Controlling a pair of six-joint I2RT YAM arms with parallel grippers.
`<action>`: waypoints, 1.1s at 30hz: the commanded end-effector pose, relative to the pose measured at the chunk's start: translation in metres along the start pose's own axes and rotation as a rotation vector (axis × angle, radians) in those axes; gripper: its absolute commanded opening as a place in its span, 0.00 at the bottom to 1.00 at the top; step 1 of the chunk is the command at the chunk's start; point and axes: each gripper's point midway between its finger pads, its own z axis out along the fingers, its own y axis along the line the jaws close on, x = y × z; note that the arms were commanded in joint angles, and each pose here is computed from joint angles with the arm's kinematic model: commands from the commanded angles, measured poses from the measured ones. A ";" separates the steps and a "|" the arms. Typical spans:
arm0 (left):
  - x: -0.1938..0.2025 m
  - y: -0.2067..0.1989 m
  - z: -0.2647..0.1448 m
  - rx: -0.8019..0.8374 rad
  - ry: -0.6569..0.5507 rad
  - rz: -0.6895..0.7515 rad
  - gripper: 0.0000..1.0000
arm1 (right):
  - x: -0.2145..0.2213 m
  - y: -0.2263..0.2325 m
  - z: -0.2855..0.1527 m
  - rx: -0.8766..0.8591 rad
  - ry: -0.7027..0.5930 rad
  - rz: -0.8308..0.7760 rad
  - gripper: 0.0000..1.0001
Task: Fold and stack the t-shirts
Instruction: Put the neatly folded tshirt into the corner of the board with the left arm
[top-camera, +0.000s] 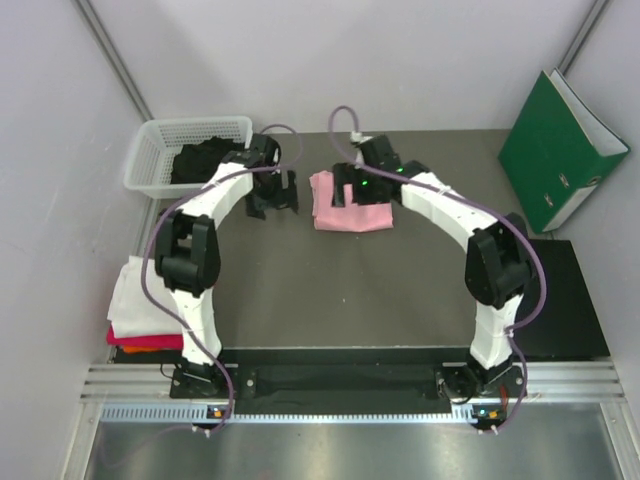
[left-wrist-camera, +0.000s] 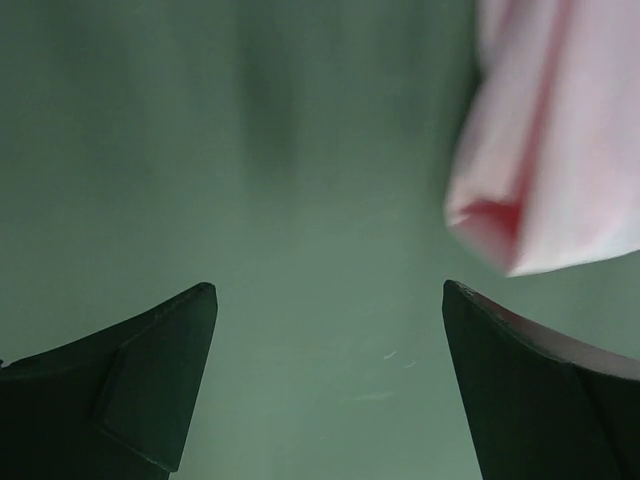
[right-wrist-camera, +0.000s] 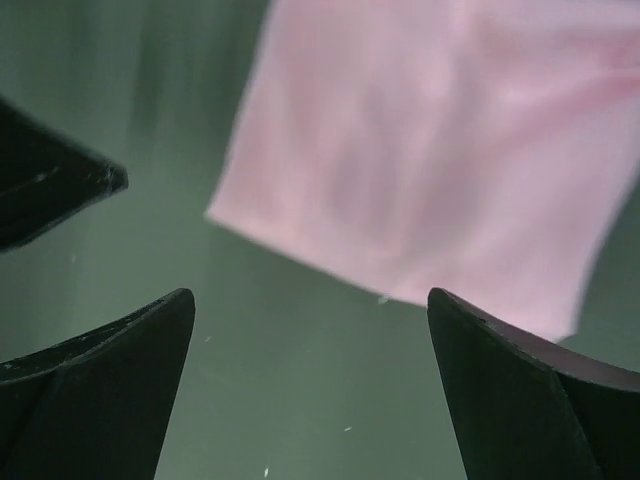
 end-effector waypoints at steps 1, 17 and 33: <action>0.013 0.062 -0.078 -0.322 -0.096 0.100 0.99 | 0.011 0.031 -0.029 0.043 0.006 -0.145 1.00; 0.140 0.159 -0.109 -1.127 0.146 0.156 0.99 | 0.086 0.008 -0.051 0.039 0.153 -0.090 1.00; 0.183 0.207 -0.068 -1.315 0.284 0.074 0.99 | 0.095 -0.032 -0.088 0.044 0.120 -0.058 1.00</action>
